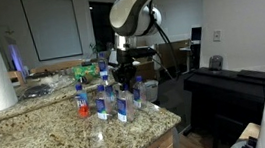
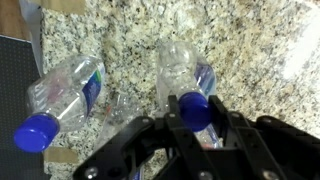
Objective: Put all the water bottles into the plastic bag
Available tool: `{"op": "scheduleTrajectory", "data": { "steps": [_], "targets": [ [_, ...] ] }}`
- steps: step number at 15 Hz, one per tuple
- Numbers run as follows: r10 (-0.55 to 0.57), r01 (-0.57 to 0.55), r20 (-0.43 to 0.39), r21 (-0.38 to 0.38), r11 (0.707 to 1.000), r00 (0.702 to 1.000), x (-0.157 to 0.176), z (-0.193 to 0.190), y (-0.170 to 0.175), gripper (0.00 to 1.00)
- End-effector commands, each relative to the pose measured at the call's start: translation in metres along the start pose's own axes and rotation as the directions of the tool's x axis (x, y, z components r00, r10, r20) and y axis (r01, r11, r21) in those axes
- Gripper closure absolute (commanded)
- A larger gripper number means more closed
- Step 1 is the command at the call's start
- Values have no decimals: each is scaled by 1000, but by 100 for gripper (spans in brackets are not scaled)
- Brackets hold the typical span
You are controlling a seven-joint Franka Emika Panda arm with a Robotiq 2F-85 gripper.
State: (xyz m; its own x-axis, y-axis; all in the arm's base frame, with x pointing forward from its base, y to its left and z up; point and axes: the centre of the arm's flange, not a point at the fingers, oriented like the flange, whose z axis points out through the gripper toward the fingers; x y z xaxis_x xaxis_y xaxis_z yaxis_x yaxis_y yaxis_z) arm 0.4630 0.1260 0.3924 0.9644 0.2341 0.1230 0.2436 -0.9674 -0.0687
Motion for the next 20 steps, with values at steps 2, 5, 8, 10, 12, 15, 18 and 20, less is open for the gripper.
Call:
{"op": "scheduleTrajectory", "data": {
  "steps": [2,5,8,10,12,15,18,20],
  "targets": [
    [-82,82,-4,56,995,997,1,-31,-2,89],
    [-176,176,-5,28,984,984,3,-54,-7,88],
    [-229,229,-20,-11,973,973,8,-99,-7,88],
    [-239,239,-39,-12,971,970,11,-128,9,88],
    [-253,254,-81,9,967,964,16,-168,37,88],
    [-267,269,-146,-9,963,953,21,-228,98,89],
    [-228,228,-249,-30,973,941,16,-275,180,89],
    [-192,195,-281,-20,981,940,5,-282,237,89]
  ]
}}
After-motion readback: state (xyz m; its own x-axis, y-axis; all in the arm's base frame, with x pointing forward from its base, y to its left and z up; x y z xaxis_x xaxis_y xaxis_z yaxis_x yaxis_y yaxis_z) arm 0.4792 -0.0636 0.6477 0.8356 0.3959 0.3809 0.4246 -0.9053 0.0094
